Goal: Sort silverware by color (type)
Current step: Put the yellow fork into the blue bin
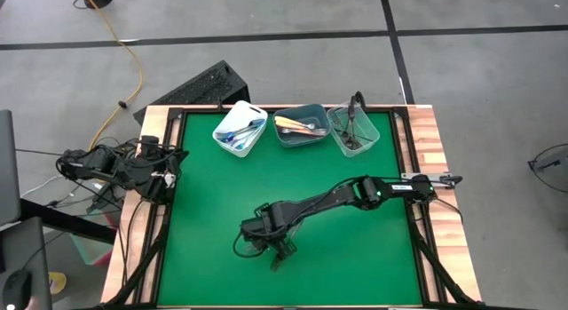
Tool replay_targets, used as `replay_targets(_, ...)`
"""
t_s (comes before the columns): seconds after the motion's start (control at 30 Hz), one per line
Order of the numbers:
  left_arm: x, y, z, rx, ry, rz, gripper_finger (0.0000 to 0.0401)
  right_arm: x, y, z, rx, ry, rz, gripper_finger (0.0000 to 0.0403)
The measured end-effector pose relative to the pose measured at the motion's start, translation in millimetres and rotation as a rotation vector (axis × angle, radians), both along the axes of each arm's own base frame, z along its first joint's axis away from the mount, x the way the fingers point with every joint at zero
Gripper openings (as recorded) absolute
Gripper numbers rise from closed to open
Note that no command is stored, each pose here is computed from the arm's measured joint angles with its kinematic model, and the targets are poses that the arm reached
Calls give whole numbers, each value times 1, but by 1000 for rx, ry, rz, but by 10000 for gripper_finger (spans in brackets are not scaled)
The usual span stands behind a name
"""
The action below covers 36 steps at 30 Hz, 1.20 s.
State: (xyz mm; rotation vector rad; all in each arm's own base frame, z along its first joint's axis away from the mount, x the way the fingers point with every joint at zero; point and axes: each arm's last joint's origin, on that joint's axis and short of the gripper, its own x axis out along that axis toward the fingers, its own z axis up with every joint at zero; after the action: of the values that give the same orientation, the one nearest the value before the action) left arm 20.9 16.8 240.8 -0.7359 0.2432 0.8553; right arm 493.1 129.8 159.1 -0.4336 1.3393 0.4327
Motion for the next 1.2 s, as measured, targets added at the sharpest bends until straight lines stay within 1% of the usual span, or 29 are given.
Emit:
replay_targets(0.1,0,0,0,0,0,0,164,0,-4,7,6,2,-7,29)
replay_targets(0.4,0,0,0,-1,-1,1,164,3,-31,44,30,-96,-63,29)
replay_targets(0.5,0,0,0,-1,-1,1,164,1,-47,63,41,-136,-105,29)
replay_targets(0.6,0,0,0,-1,-1,2,164,1,-66,86,51,-210,-142,29)
replay_targets(0.7,0,0,0,-1,-1,2,164,1,-87,101,56,-267,-183,29)
replay_targets(0.87,0,0,0,0,-1,3,164,-7,-120,133,50,-353,-250,29)
replay_targets(1.07,0,0,0,0,-1,3,164,-18,-158,159,28,-423,-296,29)
replay_targets(1.13,0,0,0,0,-2,3,164,-21,-170,170,21,-471,-312,29)
replay_targets(1.2,0,0,0,0,-2,3,164,-28,-183,177,12,-475,-331,29)
